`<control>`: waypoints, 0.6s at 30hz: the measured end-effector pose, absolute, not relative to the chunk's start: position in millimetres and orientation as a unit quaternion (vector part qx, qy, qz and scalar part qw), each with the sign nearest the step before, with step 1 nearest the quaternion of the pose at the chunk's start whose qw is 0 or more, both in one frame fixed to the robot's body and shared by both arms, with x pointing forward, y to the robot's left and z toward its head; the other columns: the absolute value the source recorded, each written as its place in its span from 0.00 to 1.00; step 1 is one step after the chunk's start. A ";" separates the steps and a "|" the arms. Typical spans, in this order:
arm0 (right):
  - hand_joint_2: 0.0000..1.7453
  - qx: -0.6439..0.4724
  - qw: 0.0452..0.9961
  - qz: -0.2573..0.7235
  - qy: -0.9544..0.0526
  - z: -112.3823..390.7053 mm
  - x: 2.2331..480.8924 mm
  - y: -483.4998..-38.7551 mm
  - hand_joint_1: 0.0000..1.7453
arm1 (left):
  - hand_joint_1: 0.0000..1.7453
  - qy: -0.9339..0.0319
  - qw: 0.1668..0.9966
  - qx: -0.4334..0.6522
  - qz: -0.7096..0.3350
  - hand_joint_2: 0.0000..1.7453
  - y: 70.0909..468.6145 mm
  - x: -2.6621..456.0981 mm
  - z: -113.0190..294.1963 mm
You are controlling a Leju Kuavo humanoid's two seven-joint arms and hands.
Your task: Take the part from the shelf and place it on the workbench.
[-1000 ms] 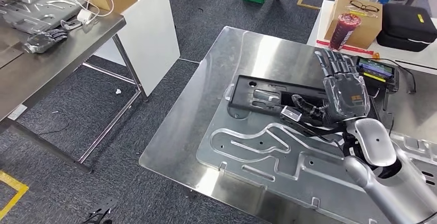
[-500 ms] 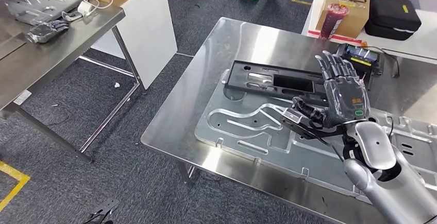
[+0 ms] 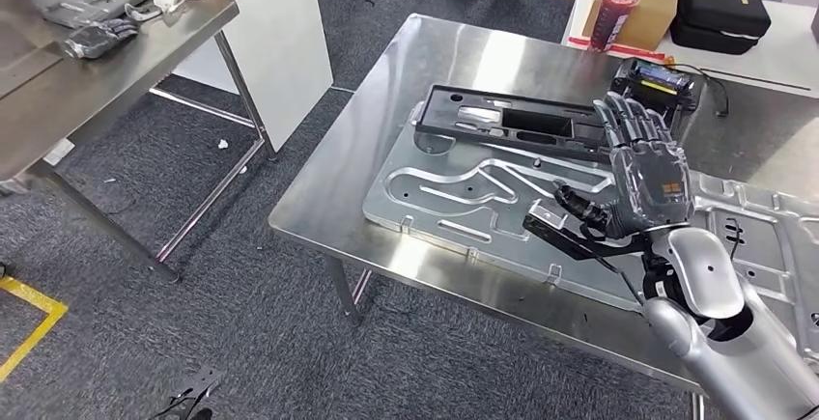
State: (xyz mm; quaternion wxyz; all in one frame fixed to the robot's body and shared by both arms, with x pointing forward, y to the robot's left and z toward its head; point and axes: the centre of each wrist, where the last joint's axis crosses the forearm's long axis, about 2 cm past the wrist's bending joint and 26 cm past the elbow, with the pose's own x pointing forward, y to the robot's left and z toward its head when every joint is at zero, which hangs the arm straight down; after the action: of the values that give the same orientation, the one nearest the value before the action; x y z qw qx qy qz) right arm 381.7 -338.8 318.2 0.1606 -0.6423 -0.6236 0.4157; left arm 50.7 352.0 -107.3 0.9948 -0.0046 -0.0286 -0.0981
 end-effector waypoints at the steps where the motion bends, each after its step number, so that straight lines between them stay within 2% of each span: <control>1: 0.00 -0.641 0.161 0.417 -0.624 317.1 381.0 -338.7 0.00 | 0.00 -0.029 0.995 -0.004 -0.098 0.00 352.3 50.7 -107.2; 18: 0.00 -0.623 0.180 0.425 -0.632 310.9 375.7 -342.4 0.00 | 0.00 -0.028 0.994 -0.008 -0.102 0.00 349.0 48.8 -107.8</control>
State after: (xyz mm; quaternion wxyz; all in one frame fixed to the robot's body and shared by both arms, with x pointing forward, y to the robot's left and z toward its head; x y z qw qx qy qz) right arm 375.7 -342.4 310.9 0.1801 -0.6227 -0.6321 0.4245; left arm 48.8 349.0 -107.8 0.9943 -0.0076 -0.0282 -0.1025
